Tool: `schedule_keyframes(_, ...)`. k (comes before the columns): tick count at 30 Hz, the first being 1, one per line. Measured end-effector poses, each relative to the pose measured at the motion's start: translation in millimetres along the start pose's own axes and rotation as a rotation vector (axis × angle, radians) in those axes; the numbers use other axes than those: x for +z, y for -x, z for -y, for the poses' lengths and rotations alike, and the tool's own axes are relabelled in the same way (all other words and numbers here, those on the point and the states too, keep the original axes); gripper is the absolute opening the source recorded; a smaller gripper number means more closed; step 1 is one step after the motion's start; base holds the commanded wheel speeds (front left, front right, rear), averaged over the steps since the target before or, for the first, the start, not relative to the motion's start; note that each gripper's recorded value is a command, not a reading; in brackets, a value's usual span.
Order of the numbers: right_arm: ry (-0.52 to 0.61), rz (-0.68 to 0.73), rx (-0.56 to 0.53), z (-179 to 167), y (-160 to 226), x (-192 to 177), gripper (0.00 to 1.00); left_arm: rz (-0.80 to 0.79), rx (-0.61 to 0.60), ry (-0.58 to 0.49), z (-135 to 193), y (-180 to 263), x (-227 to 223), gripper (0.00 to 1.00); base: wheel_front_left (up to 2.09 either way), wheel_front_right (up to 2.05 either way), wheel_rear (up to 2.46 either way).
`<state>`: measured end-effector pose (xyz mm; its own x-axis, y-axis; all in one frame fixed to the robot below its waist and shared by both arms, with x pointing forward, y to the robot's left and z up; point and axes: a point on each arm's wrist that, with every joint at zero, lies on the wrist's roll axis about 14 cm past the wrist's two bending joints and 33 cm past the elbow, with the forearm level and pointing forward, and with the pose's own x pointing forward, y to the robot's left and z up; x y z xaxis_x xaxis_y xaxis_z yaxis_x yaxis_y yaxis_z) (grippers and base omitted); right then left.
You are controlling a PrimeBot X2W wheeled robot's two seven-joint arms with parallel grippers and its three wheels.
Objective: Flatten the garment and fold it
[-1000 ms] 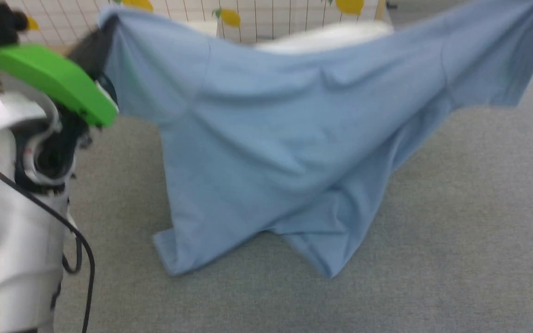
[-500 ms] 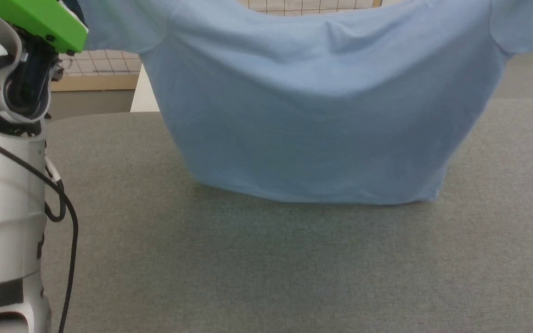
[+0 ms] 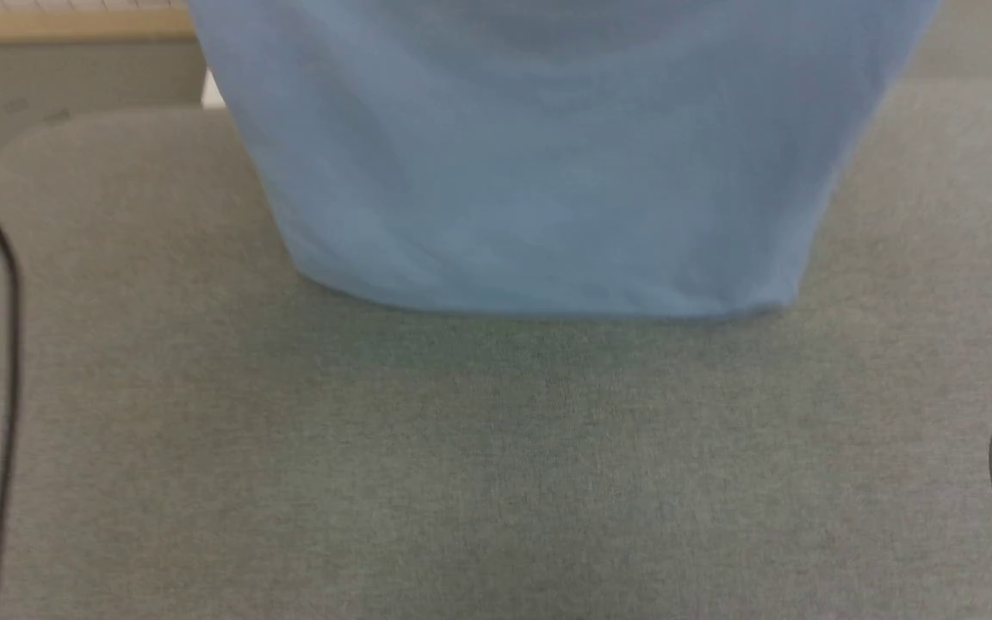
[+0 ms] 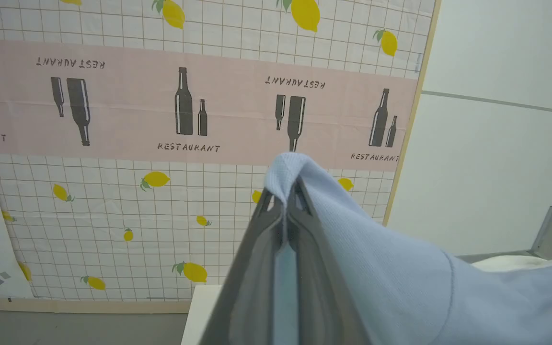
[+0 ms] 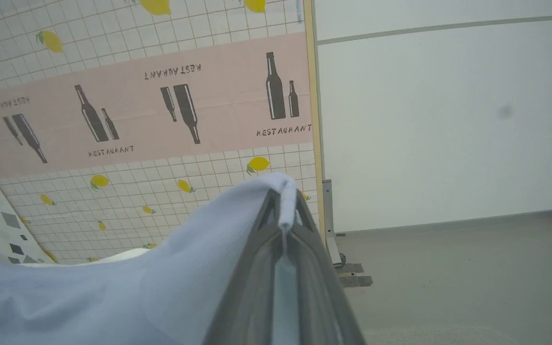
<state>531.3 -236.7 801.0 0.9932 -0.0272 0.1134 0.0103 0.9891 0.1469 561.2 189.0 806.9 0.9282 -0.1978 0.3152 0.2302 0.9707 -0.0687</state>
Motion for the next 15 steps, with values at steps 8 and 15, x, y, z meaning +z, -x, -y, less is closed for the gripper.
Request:
schedule_keyframes(8,-0.01,0.132,-0.088,11.3,-63.6,16.2,0.0,0.107,0.038,-0.066,-28.8,-61.5,1.1,0.0,0.0,0.0,0.0)
schedule_keyframes(15,-0.028,0.1,-0.048,3.8,-121.3,-35.1,0.0,0.128,0.048,-0.067,-48.2,-100.0,-43.6,0.0,0.0,0.0,0.0)
